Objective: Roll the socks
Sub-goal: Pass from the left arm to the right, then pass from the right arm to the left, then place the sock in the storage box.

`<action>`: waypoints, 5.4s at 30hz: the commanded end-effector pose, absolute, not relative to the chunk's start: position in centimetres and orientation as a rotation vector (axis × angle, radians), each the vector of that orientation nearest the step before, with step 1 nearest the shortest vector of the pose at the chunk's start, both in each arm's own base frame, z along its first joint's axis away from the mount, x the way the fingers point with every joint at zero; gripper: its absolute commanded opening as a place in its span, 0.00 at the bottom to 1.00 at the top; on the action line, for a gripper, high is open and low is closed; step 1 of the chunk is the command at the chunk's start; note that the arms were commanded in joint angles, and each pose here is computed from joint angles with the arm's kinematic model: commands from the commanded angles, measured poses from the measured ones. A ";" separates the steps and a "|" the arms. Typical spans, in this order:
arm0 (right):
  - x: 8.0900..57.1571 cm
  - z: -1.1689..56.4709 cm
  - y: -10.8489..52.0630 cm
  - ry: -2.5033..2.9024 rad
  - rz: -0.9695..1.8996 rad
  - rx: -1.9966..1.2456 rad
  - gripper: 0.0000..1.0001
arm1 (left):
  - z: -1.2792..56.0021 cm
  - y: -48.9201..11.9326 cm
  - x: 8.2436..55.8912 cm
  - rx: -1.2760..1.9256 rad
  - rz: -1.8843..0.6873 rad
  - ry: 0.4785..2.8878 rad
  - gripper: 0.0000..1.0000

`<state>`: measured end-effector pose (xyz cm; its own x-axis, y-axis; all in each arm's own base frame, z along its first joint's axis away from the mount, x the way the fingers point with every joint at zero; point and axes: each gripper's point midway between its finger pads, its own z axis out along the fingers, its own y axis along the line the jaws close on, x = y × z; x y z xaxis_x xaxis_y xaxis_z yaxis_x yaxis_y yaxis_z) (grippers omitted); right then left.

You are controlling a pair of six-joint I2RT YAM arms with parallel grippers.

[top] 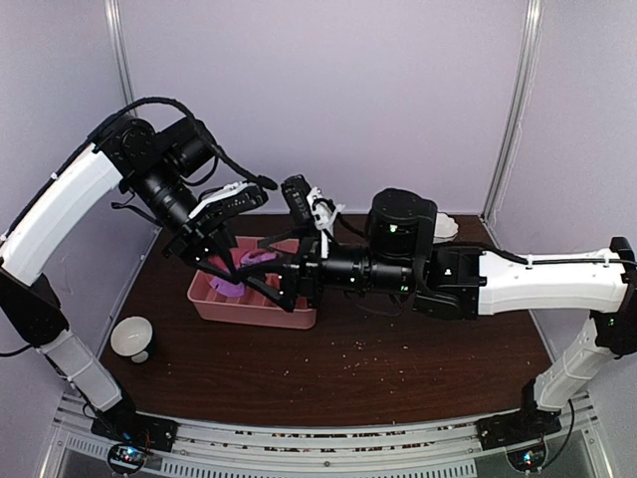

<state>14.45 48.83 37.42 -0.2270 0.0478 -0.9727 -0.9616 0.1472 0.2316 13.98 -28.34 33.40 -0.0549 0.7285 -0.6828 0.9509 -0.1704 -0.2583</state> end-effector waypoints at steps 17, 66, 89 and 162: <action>13.4 37.3 50.7 1.472 1.285 -1.069 0.50 | 35.4 -28.2 13.6 1.891 -1.058 1.741 0.00; 14.6 45.1 46.5 0.988 1.341 -0.525 0.00 | 45.0 -27.8 15.5 1.370 -1.678 1.526 0.98; 18.7 38.7 47.7 1.258 1.113 -0.508 0.95 | 39.7 -22.7 25.6 1.143 -1.235 1.740 0.00; 23.3 23.1 34.5 1.989 0.660 -0.182 0.71 | 12.1 -14.5 47.2 0.829 -0.003 2.503 0.00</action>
<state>23.68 34.96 23.00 -0.4862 0.1348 -0.8634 -0.3995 0.8445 0.3568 46.36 -14.25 12.27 -0.7113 0.5387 -0.4515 0.5541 0.8250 0.1115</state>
